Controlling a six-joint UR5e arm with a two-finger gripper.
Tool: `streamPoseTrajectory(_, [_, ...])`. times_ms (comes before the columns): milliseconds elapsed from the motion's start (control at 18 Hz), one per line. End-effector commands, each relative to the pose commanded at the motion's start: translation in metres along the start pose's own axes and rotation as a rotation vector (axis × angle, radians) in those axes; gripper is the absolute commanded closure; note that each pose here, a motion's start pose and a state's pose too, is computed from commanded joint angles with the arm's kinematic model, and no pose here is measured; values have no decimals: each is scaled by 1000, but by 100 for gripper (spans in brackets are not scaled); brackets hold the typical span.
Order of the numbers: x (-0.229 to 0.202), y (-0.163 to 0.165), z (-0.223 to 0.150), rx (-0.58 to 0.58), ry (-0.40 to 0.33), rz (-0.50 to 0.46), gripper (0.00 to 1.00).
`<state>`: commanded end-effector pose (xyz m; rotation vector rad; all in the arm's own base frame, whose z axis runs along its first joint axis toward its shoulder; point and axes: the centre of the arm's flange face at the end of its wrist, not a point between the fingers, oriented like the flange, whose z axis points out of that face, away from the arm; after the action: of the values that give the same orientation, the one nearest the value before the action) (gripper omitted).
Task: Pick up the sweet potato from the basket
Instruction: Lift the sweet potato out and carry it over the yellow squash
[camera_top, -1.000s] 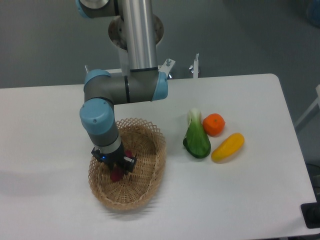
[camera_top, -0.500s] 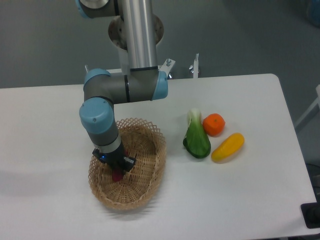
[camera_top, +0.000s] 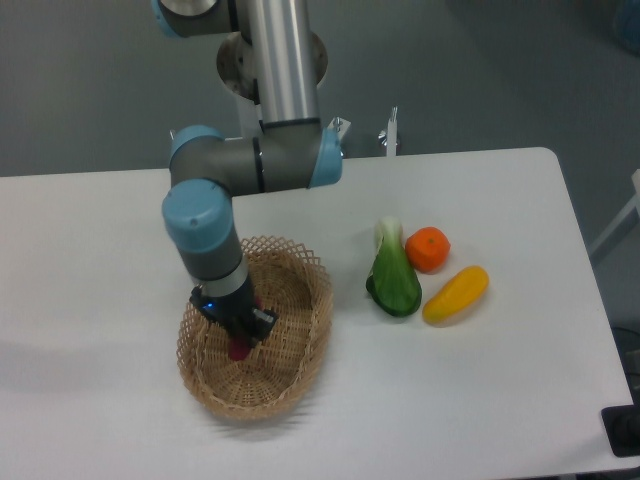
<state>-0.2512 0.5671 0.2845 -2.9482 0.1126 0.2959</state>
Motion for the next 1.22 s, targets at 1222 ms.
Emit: streamPoseTrajectory(1222, [-265, 142, -143, 35, -7, 130, 67])
